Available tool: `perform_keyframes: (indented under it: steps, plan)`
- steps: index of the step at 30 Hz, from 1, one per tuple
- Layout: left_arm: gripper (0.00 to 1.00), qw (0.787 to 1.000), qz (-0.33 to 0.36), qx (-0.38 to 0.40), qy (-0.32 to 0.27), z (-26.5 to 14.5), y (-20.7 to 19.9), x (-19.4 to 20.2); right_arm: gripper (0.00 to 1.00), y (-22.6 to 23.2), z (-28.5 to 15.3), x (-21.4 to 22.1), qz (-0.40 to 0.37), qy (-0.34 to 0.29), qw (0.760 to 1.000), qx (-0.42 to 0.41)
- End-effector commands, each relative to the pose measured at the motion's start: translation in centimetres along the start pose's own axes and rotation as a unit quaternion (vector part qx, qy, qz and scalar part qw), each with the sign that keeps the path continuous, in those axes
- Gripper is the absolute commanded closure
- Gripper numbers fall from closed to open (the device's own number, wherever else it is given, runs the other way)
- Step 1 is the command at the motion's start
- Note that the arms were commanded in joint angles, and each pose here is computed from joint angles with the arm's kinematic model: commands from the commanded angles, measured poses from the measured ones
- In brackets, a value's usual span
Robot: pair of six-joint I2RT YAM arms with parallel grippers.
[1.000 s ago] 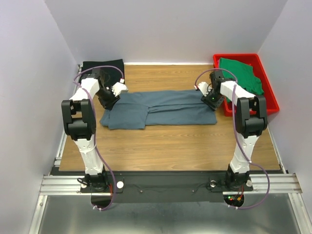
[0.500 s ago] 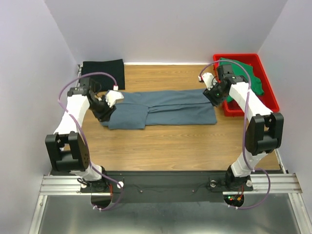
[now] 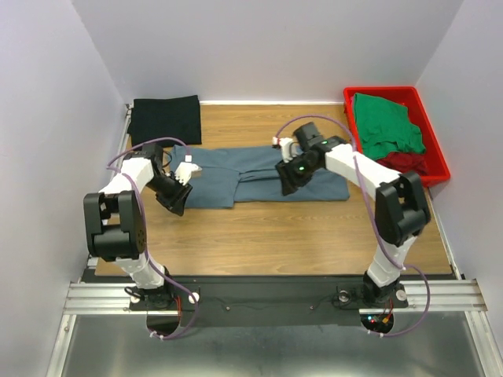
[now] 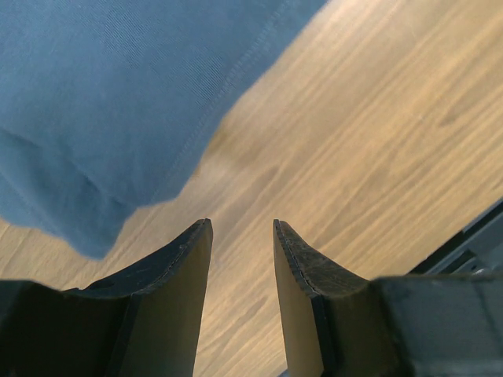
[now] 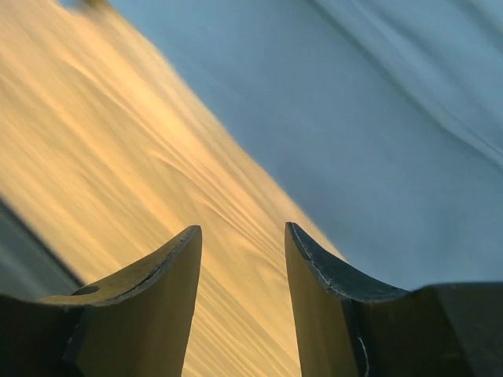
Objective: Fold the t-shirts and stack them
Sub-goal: Fold the tshirt
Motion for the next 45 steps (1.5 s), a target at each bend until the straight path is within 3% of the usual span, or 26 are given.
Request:
perform_keyframes:
  steps: [1,6,13,23,29,39,45]
  plan:
    - [0.51,0.999,-0.042,0.009,-0.01,1.0,0.5,-0.3,0.46,4.2,2.6,-5.0,0.058,-0.084,0.991,-0.081]
    - [0.48,0.997,-0.07,0.024,-0.024,1.7,1.0,-0.5,0.43,7.8,5.8,-8.2,0.118,-0.143,0.975,-0.124]
    - [0.43,0.991,-0.115,0.049,-0.041,1.7,1.8,0.1,0.41,11.0,10.9,-7.3,0.179,-0.111,0.965,-0.155]
    - [0.43,0.983,-0.138,0.074,-0.093,1.4,2.1,-0.8,0.44,13.7,13.8,-6.8,0.203,-0.099,0.957,-0.184]
    - [0.43,0.98,-0.142,0.076,-0.12,1.3,2.3,-2.0,0.5,14.4,15.0,-6.9,0.208,-0.089,0.954,-0.194]
    - [0.62,0.979,-0.142,0.081,-0.123,0.6,1.7,-1.7,0.74,15.1,13.4,-7.8,0.199,-0.102,0.953,-0.204]
    - [0.86,0.978,-0.144,0.079,-0.126,-0.8,1.1,-1.4,0.88,15.9,11.8,-8.9,0.191,-0.114,0.95,-0.219]
Point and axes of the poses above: each gripper's point midway between its finger pads, its own z axis out along the fingers, its own y axis along the line the jaws close on, x = y × z, the point moved 1 cm from there along -z, back along the fingers, and after that the axes turned 1 degree about z, right-handed, at the moved point
